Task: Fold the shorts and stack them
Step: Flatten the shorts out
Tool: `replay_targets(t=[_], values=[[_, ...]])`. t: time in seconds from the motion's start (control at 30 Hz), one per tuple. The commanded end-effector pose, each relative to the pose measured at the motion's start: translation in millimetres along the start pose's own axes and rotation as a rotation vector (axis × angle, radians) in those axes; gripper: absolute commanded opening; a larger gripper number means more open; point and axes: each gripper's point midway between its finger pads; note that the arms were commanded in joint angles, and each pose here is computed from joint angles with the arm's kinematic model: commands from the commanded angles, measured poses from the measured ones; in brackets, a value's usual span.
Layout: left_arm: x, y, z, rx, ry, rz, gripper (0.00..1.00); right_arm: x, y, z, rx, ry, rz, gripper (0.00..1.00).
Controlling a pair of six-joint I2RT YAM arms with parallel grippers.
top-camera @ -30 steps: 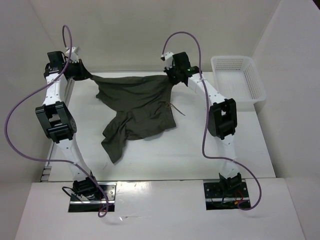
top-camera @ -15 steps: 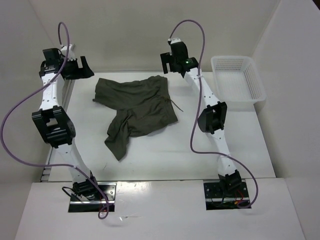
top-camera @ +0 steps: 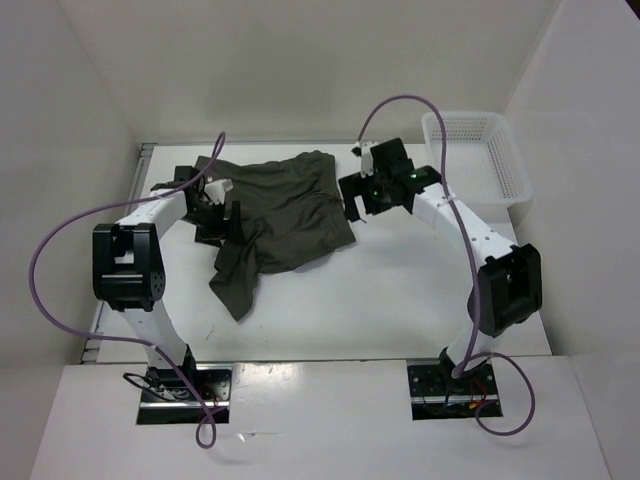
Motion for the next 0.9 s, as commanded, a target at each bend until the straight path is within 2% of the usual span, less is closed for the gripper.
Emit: replay_targets(t=[0.0,0.13,0.2,0.37,0.47,0.5,0.63,0.67,0.73,0.77,0.8,0.87], values=[[-3,6,10,-0.046,0.013,0.018,0.87,27,21,37,-0.129,0.019,0.033,1.0],[6,19,15,-0.099,0.042,0.006,0.68,38,21,65,-0.173,0.029,0.127,1.0],[8,20,14,-0.11,0.042,0.006,0.64,39,19,83,-0.173,0.027,0.138,0.99],[16,24,16,-0.123,0.067,-0.005,0.45,42,15,112,-0.156,0.033,0.17,0.91],[29,28,27,-0.096,0.12,-0.04,0.39,50,13,125,-0.145,0.046,0.172,0.86],[33,30,28,-0.088,0.138,-0.06,0.31,52,15,128,-0.16,0.055,0.174,0.83],[37,33,31,-0.051,0.173,-0.103,0.11,70,21,140,-0.196,0.099,0.184,0.65],[33,36,28,-0.054,0.159,-0.11,0.07,67,21,141,-0.197,0.089,0.182,0.49],[29,38,25,-0.056,0.151,-0.116,0.03,75,21,147,-0.196,0.11,0.186,0.24],[25,38,20,-0.073,0.139,-0.109,0.02,75,21,147,-0.196,0.11,0.186,0.05],[18,47,16,-0.112,0.121,-0.109,0.02,70,20,146,-0.197,0.098,0.173,0.0],[-10,55,2,-0.165,0.048,-0.085,0.02,66,17,144,-0.185,0.083,0.137,0.0]])
Point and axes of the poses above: each gripper's point midway between its finger pads, its own z axis out along the fingers, its own y axis along the line the jaws close on, x = y × z, and after that the axes turned 5 degrees about -z, right-handed
